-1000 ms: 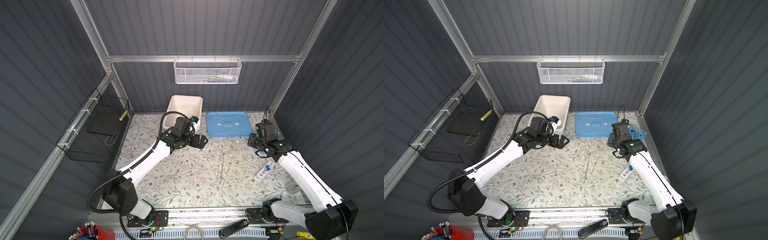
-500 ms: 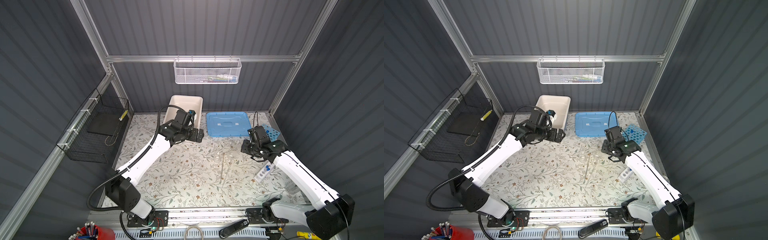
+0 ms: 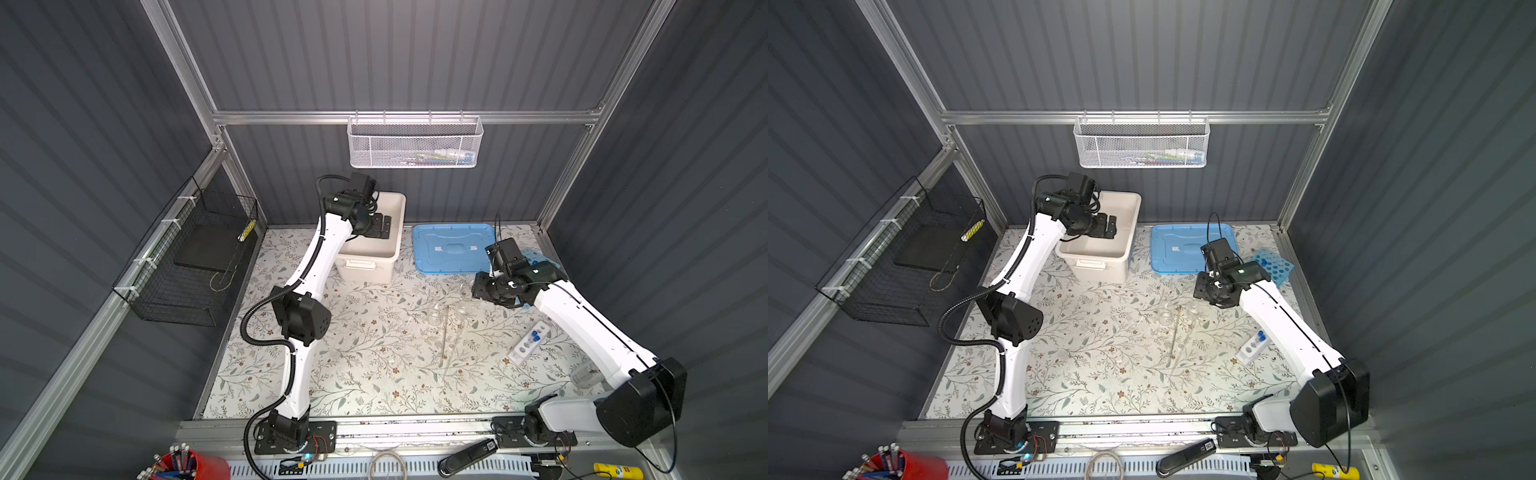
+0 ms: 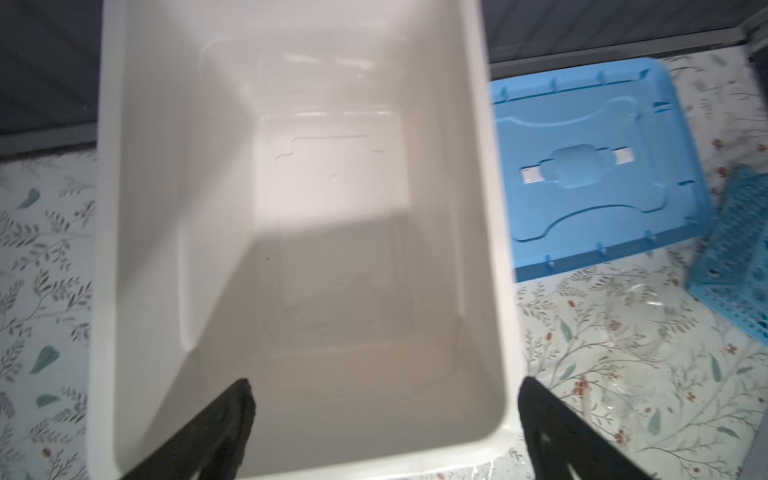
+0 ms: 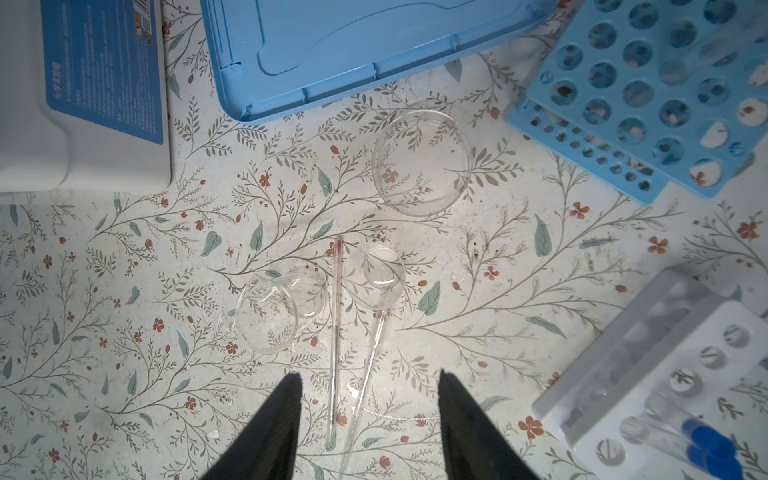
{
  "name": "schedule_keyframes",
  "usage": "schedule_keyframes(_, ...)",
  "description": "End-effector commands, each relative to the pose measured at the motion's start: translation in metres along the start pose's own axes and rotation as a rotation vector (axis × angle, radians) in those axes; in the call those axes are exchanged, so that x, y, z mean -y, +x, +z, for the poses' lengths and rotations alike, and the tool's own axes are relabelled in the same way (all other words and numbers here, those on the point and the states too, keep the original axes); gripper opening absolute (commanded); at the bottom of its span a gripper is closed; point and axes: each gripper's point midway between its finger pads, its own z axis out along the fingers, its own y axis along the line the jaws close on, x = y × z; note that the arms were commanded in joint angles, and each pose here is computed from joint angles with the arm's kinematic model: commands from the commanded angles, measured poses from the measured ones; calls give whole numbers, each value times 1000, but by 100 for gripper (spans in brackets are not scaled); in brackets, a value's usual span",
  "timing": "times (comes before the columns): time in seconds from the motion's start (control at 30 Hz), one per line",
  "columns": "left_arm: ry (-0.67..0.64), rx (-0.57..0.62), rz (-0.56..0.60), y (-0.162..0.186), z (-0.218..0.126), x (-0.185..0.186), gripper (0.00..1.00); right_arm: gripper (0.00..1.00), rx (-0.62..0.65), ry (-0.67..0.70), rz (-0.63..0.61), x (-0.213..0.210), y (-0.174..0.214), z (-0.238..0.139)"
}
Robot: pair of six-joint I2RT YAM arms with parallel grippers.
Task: Organize the chemistry lab equipment
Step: 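Move the right gripper over the glassware while the left moves over the bin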
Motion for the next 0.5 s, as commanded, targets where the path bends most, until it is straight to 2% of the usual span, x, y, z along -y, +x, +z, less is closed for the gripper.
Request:
schedule_keyframes(0.0, -60, -31, -49, 9, -14, -38, 100, 55, -26, -29, -50, -10, -3, 1)
schedule_keyframes(0.13, -106, -30, -92, 15, -8, -62, 100, 55, -47, -71, -72, -21, -7, 3)
schedule_keyframes(0.47, -151, -34, -94, 15, 26, -83, 99, 54, -67, -114, -86, -29, -4, 0)
